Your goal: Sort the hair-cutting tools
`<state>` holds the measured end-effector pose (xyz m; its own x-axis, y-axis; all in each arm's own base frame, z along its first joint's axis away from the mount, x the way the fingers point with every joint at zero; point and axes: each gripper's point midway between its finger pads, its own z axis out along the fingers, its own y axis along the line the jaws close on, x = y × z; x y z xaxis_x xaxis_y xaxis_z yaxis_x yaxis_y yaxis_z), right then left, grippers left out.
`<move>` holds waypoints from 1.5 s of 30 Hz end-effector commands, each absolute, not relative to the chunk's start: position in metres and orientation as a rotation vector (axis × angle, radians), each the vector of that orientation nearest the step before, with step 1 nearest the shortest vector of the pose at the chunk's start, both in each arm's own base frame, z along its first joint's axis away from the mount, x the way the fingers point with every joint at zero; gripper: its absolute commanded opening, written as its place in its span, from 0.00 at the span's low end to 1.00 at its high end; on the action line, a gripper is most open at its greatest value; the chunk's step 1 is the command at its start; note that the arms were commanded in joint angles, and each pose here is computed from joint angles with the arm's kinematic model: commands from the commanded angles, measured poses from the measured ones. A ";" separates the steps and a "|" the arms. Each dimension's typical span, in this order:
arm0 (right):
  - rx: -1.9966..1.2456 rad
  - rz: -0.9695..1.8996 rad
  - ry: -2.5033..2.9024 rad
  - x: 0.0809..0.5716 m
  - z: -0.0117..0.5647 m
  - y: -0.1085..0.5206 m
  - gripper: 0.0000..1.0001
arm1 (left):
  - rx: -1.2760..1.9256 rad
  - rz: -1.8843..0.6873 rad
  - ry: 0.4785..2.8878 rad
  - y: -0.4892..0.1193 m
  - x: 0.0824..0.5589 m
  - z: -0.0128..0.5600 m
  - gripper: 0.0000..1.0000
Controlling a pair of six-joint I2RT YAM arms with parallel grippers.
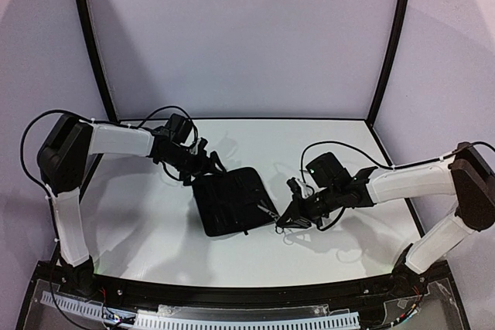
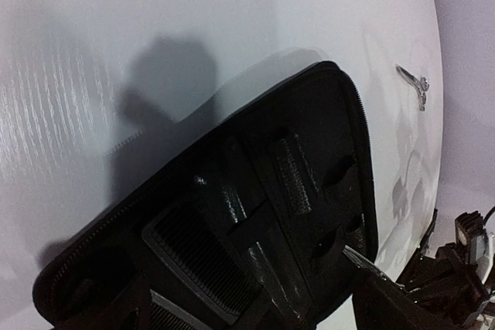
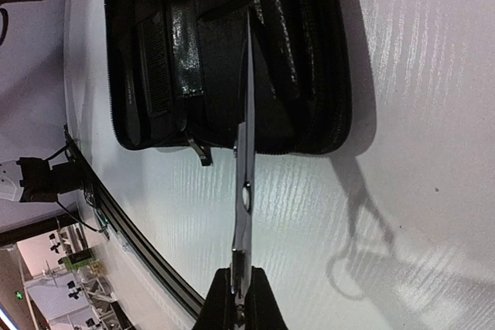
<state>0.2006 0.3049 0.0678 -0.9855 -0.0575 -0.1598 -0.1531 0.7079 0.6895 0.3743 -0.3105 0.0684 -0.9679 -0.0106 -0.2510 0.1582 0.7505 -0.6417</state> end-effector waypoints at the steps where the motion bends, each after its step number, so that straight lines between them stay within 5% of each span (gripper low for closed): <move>1: -0.198 1.244 2.739 0.208 0.074 0.318 0.00 | 0.144 -1.080 2.723 -0.314 0.354 0.070 0.84; 6: -0.197 1.248 2.763 0.206 0.069 0.315 0.00 | 0.170 -1.053 2.748 -0.310 0.334 0.069 0.75; 22: -0.252 1.371 2.711 0.209 0.072 0.324 0.00 | 0.163 -0.998 2.765 -0.304 0.288 0.069 0.75; 38: -0.166 1.224 2.750 0.241 0.053 0.312 0.00 | 0.193 -0.882 2.642 -0.300 0.316 0.122 0.82; 45: -0.218 1.241 2.761 0.236 0.055 0.312 0.00 | 0.197 -0.729 2.661 -0.292 0.364 0.121 0.85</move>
